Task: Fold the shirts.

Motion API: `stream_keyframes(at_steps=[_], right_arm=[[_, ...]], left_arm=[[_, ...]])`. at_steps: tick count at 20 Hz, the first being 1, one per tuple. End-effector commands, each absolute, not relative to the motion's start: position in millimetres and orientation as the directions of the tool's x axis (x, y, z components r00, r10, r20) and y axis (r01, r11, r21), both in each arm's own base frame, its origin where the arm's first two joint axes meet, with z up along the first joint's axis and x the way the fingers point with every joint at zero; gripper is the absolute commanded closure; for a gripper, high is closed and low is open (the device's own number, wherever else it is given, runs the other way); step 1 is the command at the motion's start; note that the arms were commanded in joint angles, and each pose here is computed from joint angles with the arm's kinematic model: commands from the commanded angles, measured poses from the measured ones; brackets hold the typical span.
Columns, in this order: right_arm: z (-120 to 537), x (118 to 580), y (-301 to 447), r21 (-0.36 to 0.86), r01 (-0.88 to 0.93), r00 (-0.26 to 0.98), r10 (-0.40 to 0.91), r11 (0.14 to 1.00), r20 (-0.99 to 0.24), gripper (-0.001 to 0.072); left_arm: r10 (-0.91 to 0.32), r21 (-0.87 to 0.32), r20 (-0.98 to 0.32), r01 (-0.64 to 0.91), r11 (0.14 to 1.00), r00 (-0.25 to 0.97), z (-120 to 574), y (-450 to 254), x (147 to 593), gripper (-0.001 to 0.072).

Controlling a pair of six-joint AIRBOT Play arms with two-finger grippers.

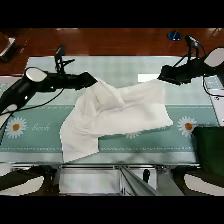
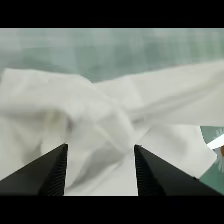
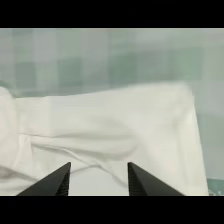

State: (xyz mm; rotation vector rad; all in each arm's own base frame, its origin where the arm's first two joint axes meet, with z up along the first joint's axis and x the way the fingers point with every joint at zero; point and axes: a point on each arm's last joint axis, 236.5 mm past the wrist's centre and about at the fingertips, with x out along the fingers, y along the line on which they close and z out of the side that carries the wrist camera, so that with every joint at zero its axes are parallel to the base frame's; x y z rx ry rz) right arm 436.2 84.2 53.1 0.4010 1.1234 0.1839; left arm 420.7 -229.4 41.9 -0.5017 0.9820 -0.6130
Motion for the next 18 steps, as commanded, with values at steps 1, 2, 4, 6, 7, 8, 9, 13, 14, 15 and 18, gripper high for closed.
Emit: stream_keyframes(at_steps=[1, 2, 4, 6, 7, 8, 9, 13, 14, 15, 18], right_arm=[[37.6, 435.7, 51.9, 0.446, 0.123, 0.353, 0.381, 0.887, -0.854, 0.0296], [35.9, 420.6, 21.4, 0.391, 0.161, 0.313, 0.329, 0.906, -0.891, 0.0297], [34.2, 376.5, -48.9, 0.247, 0.239, 0.217, 0.196, 0.939, -0.956, 0.0303], [26.4, 330.0, -102.4, 0.159, 0.361, 0.173, 0.102, 0.919, -0.980, 0.0303], [15.1, 310.9, -110.0, 0.188, 0.431, 0.188, 0.116, 0.883, -0.975, 0.0304], [0.5, 295.8, -103.3, 0.246, 0.479, 0.212, 0.161, 0.843, -0.964, 0.0304], [-15.6, 283.4, -86.8, 0.321, 0.492, 0.247, 0.223, 0.809, -0.943, 0.0304], [-54.4, 251.7, -16.3, 0.511, 0.444, 0.307, 0.412, 0.736, -0.858, 0.0304], [-59.4, 245.2, -5.9, 0.534, 0.438, 0.296, 0.444, 0.724, -0.845, 0.0304], [-64.5, 237.9, 0.7, 0.541, 0.440, 0.276, 0.466, 0.716, -0.841, 0.0304], [-69.1, 231.7, 5.2, 0.544, 0.442, 0.259, 0.479, 0.713, -0.839, 0.0304]], left_arm=[[-0.675, -0.637, -0.699, 0.222, 0.738, 0.236, 27.5, -212.1, 416.5, 0.0199], [-0.616, -0.581, -0.759, 0.208, 0.787, 0.210, 21.0, -178.8, 412.5, 0.0199], [-0.502, -0.495, -0.852, 0.084, 0.865, 0.148, 9.0, -98.5, 391.2, 0.0199], [-0.471, -0.480, -0.871, -0.037, 0.877, 0.138, 3.5, -41.3, 362.1, 0.0199], [-0.466, -0.485, -0.870, -0.109, 0.868, 0.160, -2.7, -21.7, 345.8, 0.0199], [-0.469, -0.495, -0.866, -0.167, 0.853, 0.174, -12.6, -10.6, 327.9, 0.0199], [-0.474, -0.504, -0.863, -0.222, 0.835, 0.176, -26.7, -3.9, 306.6, 0.0199], [-0.618, -0.640, -0.765, -0.325, 0.696, 0.180, -57.3, -19.9, 255.6, 0.0199], [-0.640, -0.662, -0.745, -0.332, 0.672, 0.190, -60.3, -23.5, 251.8, 0.0199], [-0.642, -0.659, -0.746, -0.343, 0.670, 0.179, -66.6, -24.8, 246.5, 0.0199], [-0.618, -0.634, -0.767, -0.345, 0.692, 0.172, -80.2, -27.4, 248.4, 0.0199]])
